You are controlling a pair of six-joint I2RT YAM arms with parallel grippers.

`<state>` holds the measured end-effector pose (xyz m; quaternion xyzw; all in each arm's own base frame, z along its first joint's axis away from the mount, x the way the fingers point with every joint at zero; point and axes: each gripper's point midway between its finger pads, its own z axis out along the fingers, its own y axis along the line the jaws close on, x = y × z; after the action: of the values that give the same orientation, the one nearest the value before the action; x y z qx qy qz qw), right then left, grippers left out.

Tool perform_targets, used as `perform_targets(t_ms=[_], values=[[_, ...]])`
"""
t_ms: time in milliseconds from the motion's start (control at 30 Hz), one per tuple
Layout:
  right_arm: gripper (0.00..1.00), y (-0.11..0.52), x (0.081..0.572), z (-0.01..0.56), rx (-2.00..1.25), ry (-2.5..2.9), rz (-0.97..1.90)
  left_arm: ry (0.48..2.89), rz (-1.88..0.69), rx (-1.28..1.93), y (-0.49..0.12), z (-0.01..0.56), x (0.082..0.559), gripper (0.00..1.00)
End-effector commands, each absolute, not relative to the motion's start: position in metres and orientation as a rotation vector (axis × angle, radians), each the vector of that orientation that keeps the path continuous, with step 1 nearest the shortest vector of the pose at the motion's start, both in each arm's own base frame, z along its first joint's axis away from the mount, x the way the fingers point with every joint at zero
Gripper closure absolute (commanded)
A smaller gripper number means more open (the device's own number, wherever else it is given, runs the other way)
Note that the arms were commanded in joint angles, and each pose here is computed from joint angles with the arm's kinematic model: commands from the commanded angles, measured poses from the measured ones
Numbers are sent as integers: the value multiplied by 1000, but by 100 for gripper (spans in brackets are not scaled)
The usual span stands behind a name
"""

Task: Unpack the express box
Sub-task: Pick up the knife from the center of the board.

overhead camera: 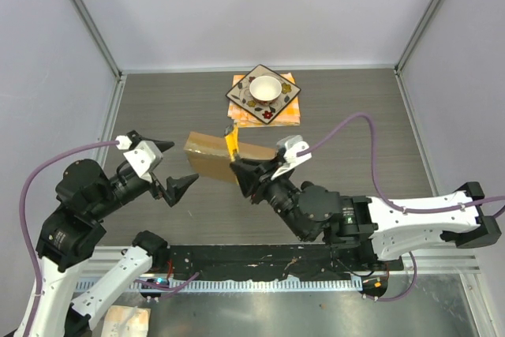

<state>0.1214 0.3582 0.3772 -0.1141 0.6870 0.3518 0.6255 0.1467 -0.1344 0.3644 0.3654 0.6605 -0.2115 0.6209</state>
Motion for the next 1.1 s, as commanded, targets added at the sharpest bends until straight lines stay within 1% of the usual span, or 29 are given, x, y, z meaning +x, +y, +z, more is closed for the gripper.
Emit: perform_targets(t_ms=[0,67,133,167,200,233,333,733,867,1000,1067], values=[[95,329,146,403,-54,1502,669,1420,-682,830,-157,401,131,0],[95,327,149,412,40,1470,701,1430,-744,814,-162,402,127,0],[96,333,148,407,53,1457,694,1427,-791,785,-166,405,127,0],[96,334,148,414,110,1440,730,1437,-825,763,-168,405,126,0],[96,339,149,408,98,1443,679,1430,-848,756,-172,406,127,0],[96,340,145,416,152,1421,723,1431,-867,750,-174,407,128,0],[96,344,140,421,191,1394,723,1435,-903,737,-180,408,131,0],[97,348,133,444,248,1316,754,1488,-1028,804,-190,381,113,0],[97,354,132,444,259,1311,791,1489,-1044,801,-192,380,115,0],[98,362,130,440,249,1310,795,1493,-1140,802,-202,387,113,8],[98,363,129,441,250,1306,799,1485,-1190,796,-206,392,110,8]])
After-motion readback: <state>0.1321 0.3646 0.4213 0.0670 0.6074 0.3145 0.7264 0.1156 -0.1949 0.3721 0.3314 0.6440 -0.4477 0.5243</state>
